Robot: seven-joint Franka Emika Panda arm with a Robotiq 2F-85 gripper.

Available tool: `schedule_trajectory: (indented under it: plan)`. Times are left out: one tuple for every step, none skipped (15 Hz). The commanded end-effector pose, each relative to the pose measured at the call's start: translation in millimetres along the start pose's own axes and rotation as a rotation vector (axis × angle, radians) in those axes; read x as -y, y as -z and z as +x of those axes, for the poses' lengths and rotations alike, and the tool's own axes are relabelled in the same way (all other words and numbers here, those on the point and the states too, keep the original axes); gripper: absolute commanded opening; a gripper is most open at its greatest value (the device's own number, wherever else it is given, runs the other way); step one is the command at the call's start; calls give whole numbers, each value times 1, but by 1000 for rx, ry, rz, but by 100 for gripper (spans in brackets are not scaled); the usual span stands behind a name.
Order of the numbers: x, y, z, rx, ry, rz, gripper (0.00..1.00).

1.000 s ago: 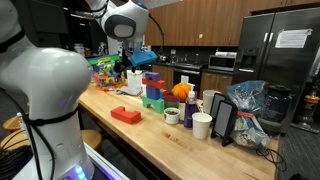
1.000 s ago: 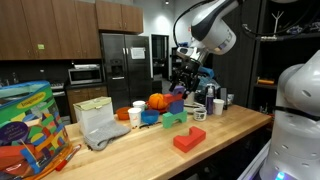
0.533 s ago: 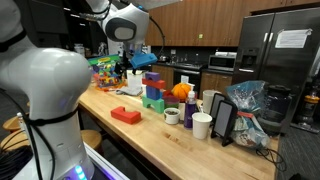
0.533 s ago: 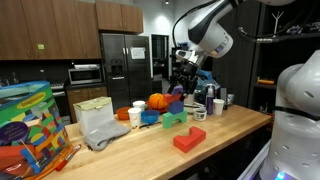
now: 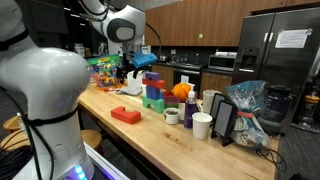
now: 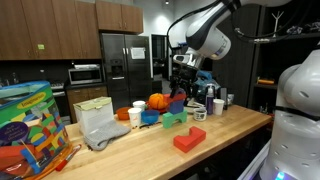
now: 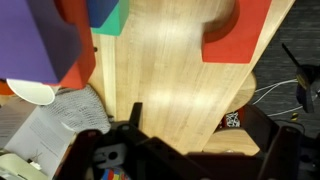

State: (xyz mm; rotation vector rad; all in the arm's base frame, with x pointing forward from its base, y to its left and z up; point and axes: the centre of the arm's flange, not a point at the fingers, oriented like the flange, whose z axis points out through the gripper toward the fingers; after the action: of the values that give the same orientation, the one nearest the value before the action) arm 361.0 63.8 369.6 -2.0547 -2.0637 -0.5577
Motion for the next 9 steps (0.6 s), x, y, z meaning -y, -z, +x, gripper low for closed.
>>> schedule_trajectory:
  plan:
    - [13, 10, -4, 60, 25, -18, 100]
    - [15, 12, -5, 74, 34, -22, 100]
    - [17, 12, -7, 85, 44, -22, 100]
    - [20, 12, -9, 95, 53, -14, 100]
    - [24, 12, -12, 106, 65, 5, 100]
    - [28, 11, -14, 119, 75, 26, 100]
    - [33, 9, -18, 130, 86, 58, 100]
    - [37, 9, -21, 136, 94, 84, 100]
    - [41, 9, -26, 141, 102, 113, 100]
